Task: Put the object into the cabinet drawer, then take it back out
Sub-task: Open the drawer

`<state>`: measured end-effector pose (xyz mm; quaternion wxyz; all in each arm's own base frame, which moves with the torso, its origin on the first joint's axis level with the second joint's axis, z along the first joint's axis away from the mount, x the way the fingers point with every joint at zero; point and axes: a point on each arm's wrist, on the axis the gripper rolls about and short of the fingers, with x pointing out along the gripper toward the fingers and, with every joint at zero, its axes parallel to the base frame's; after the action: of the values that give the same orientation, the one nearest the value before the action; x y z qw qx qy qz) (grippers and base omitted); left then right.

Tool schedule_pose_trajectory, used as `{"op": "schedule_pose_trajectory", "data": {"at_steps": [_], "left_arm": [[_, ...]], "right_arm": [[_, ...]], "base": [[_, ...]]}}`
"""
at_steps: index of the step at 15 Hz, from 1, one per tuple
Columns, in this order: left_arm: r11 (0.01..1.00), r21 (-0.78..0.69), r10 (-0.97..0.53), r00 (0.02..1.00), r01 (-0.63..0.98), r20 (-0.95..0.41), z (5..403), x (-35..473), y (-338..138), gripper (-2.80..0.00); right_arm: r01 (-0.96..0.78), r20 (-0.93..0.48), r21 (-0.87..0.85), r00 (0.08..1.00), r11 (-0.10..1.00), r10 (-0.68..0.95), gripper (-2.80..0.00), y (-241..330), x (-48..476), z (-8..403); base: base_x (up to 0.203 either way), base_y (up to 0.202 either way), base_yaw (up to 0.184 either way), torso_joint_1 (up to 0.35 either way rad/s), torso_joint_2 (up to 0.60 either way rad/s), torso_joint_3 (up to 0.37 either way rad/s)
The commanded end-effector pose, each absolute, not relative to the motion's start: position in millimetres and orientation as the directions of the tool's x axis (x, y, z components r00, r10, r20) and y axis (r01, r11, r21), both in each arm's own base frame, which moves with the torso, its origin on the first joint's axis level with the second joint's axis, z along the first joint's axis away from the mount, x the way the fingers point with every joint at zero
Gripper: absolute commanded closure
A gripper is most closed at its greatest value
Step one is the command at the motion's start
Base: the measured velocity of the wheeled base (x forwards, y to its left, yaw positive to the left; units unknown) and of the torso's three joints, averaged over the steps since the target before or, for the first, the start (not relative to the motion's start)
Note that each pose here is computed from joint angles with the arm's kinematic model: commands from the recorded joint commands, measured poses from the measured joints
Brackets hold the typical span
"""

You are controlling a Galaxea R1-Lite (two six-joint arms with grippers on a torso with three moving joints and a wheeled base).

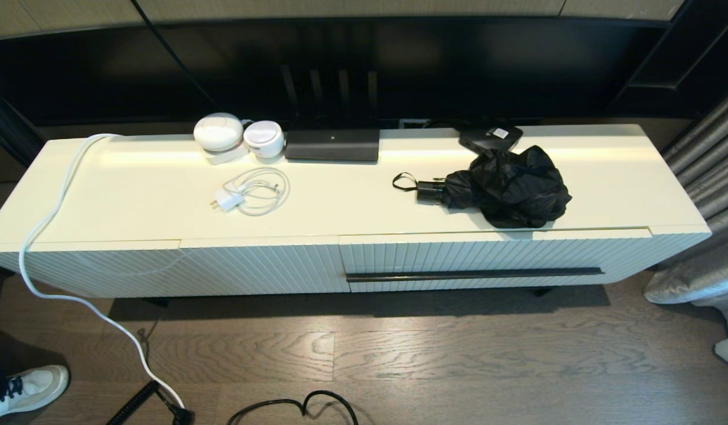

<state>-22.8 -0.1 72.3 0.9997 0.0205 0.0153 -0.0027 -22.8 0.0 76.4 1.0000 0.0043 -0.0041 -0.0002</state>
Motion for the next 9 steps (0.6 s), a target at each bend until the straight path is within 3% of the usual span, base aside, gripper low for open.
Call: {"op": "schedule_pose_trajectory", "data": {"at_steps": [1, 9], "left_arm": [[0.999, 0.041, -0.005, 1.0, 0.006, -0.029, 72.3, -23.0, -0.1, 0.0], [0.999, 0.041, -0.006, 1.0, 0.007, -0.029, 72.3, -23.0, -0.1, 0.0]], "right_arm": [[0.0, 0.006, 0.015, 1.0, 1.0, 0.0, 0.0, 0.0, -22.7, 76.3], [0.001, 0.008, 0.011, 1.0, 1.0, -0.002, 0.0, 0.0, -22.9, 76.5]], "base": [[0.0, 0.0, 0.0, 0.0, 0.0, 0.0], [0.0, 0.0, 0.0, 0.0, 0.0, 0.0]]}}
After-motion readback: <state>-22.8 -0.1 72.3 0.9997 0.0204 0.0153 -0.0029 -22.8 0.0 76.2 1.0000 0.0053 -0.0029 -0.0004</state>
